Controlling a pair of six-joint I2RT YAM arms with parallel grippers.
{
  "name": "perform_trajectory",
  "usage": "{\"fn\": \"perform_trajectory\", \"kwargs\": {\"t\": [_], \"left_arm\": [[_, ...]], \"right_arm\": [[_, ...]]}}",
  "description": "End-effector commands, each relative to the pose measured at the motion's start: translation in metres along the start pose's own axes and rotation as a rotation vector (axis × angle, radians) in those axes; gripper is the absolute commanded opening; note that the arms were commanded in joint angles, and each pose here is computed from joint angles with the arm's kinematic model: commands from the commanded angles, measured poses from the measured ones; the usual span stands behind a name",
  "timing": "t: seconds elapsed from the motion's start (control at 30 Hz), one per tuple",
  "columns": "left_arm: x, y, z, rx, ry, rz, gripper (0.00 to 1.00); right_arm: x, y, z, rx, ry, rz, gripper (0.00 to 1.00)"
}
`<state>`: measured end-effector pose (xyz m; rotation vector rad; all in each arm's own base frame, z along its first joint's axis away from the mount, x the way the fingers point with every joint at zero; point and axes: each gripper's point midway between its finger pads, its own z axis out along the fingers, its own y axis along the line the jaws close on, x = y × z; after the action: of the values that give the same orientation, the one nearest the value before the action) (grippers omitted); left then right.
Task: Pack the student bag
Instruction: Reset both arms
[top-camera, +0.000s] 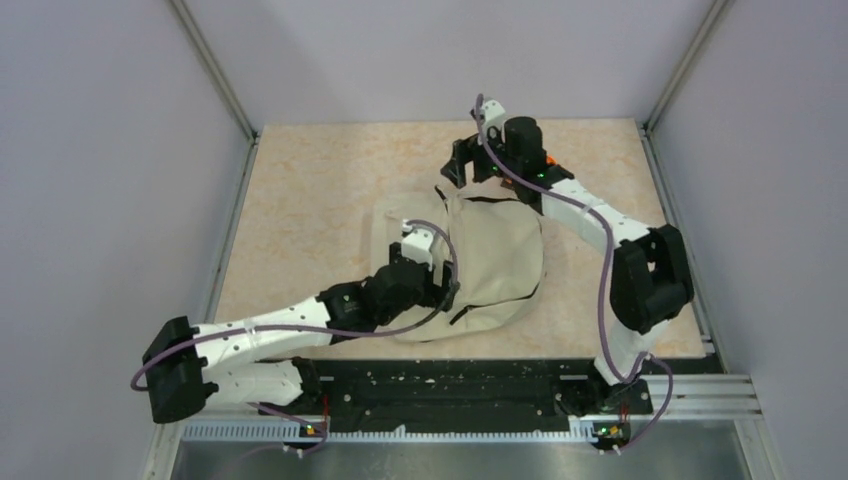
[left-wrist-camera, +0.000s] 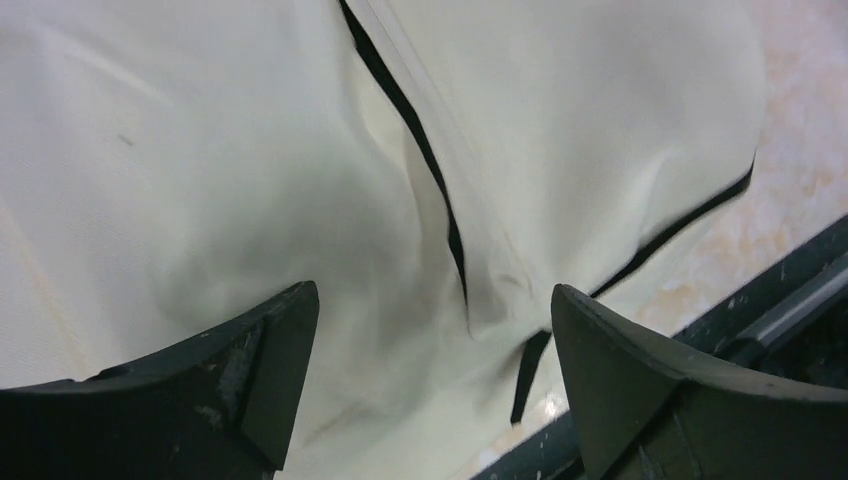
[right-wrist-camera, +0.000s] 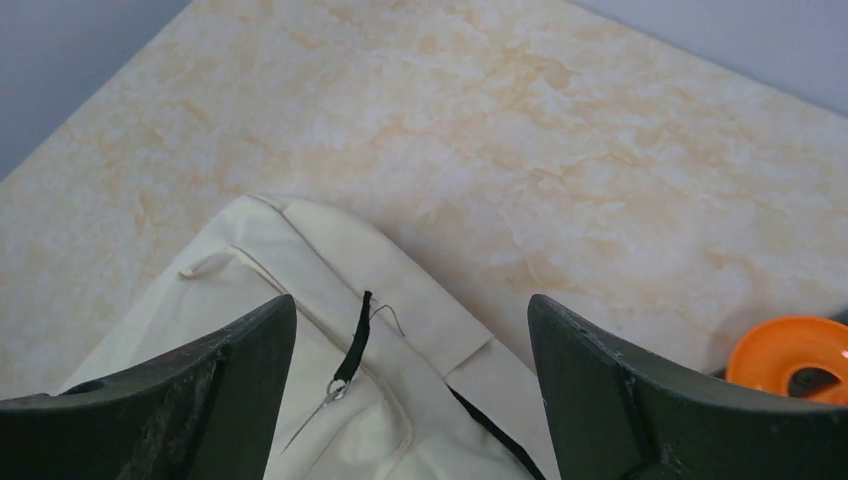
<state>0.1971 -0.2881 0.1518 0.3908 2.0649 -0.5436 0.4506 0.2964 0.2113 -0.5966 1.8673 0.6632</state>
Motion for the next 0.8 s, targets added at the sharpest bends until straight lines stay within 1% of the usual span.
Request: {"fn": "perform_trajectory", "kwargs": {"t": [0.0, 0.1, 0.23, 0.3, 0.4, 0.43, 0.47, 0.53, 0.6, 0.67, 0.73, 0.77], "left_arm": [[-0.076, 0.001, -0.010, 0.105, -0.129, -0.060, 0.91], [-0.105, 0.036, -0.009, 0.033, -0.189, -0.103, 0.91], [-0.133, 0.098, -0.012, -0.074, -0.215, -0.200, 0.92], [-0.140, 0.133, -0.015, -0.143, -0.217, -0.255, 0.92], [-0.148, 0.191, -0.028, -0.258, -0.230, -0.385, 0.92], [-0.150, 0.216, -0.038, -0.343, -0.247, -0.422, 0.92], [-0.154, 0.232, -0.048, -0.409, -0.272, -0.431, 0.92], [-0.165, 0.250, -0.072, -0.523, -0.341, -0.397, 0.92], [-0.177, 0.255, -0.096, -0.579, -0.429, -0.340, 0.93], [-0.186, 0.257, -0.118, -0.610, -0.530, -0.297, 0.95], [-0.188, 0.255, -0.137, -0.621, -0.623, -0.264, 0.97], [-0.184, 0.256, -0.141, -0.630, -0.646, -0.257, 0.98]], "right_arm": [[-0.033, -0.024, -0.052, 0.054, -0.045, 0.077, 0.84], [-0.021, -0.060, -0.082, 0.166, -0.018, 0.128, 0.85], [0.002, -0.111, -0.134, 0.327, 0.001, 0.213, 0.85], [0.008, -0.134, -0.165, 0.414, -0.011, 0.252, 0.86], [0.010, -0.159, -0.214, 0.542, -0.060, 0.299, 0.86], [0.008, -0.167, -0.232, 0.595, -0.088, 0.313, 0.86], [0.007, -0.171, -0.245, 0.639, -0.111, 0.319, 0.86], [0.000, -0.173, -0.270, 0.726, -0.178, 0.294, 0.87], [-0.009, -0.170, -0.289, 0.787, -0.258, 0.251, 0.87], [-0.021, -0.161, -0.309, 0.823, -0.382, 0.186, 0.87], [-0.021, -0.156, -0.325, 0.861, -0.492, 0.136, 0.87], [-0.018, -0.152, -0.331, 0.872, -0.540, 0.114, 0.87]]}}
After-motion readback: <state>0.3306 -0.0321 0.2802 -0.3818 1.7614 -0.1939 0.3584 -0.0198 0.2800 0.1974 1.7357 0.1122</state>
